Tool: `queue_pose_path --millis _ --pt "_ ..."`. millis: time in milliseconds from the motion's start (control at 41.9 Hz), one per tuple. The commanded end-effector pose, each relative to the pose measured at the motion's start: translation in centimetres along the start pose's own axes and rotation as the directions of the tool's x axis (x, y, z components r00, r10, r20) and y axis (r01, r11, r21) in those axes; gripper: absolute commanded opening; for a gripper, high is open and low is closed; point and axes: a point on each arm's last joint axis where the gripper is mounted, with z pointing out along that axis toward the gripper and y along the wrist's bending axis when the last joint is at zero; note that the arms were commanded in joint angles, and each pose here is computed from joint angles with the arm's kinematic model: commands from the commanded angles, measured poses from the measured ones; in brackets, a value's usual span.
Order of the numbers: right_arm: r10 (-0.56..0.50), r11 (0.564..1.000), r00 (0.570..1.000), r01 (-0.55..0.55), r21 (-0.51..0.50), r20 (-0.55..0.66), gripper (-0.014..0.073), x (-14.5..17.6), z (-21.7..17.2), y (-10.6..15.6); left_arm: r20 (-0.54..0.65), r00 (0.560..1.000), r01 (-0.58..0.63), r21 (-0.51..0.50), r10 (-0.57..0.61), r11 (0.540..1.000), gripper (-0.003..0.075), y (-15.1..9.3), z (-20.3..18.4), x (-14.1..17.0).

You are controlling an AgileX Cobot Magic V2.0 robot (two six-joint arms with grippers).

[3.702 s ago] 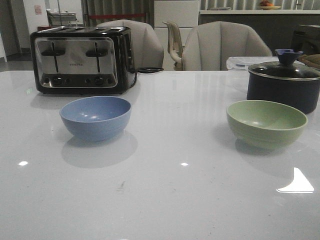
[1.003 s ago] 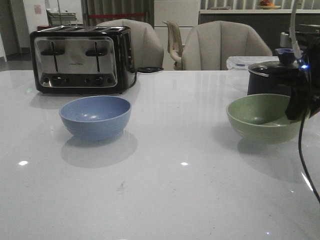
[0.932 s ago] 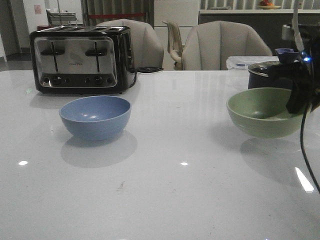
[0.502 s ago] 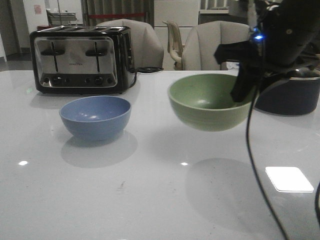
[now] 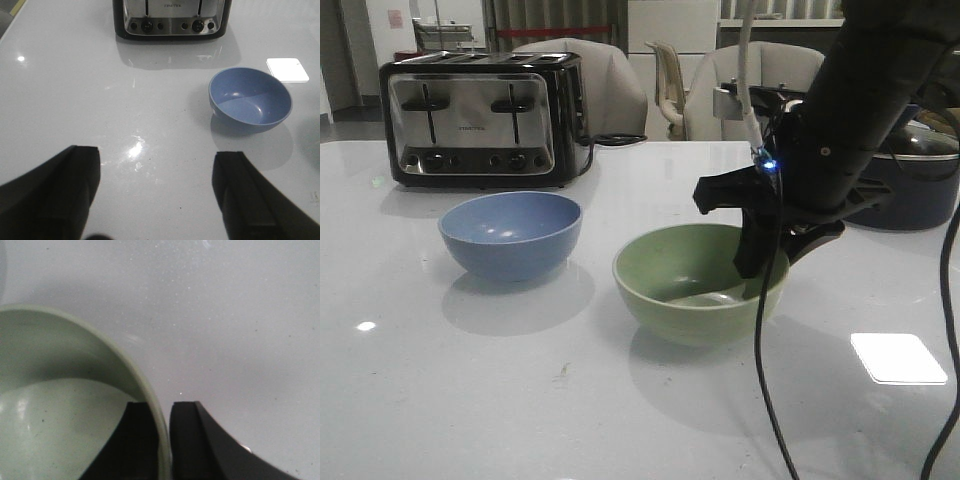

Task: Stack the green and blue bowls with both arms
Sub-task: 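Drag the green bowl toward the table center with the right gripper, then release the green bowl and withdraw the right gripper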

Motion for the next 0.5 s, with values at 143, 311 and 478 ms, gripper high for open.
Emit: queue_pose_path --millis 143,311,478 --pt "-0.007 1.000 0.991 0.009 -0.013 0.134 0.0421 -1.9 -2.7 0.4 0.103 0.995 0.013 0.003 -0.014 1.000 0.0533 0.0 -0.4 -1.6" --pt "-0.023 0.999 0.980 0.029 -0.025 0.199 0.0421 -2.2 -6.7 0.9 0.103 0.995 0.009 0.002 -0.009 1.000 0.0533 0.0 -0.4 -1.6" --pt "-0.117 0.991 0.959 0.129 -0.026 0.258 0.0421 -1.2 -12.2 1.8 0.105 0.994 -0.018 -0.001 0.018 1.000 0.0533 0.0 -0.4 -1.8"
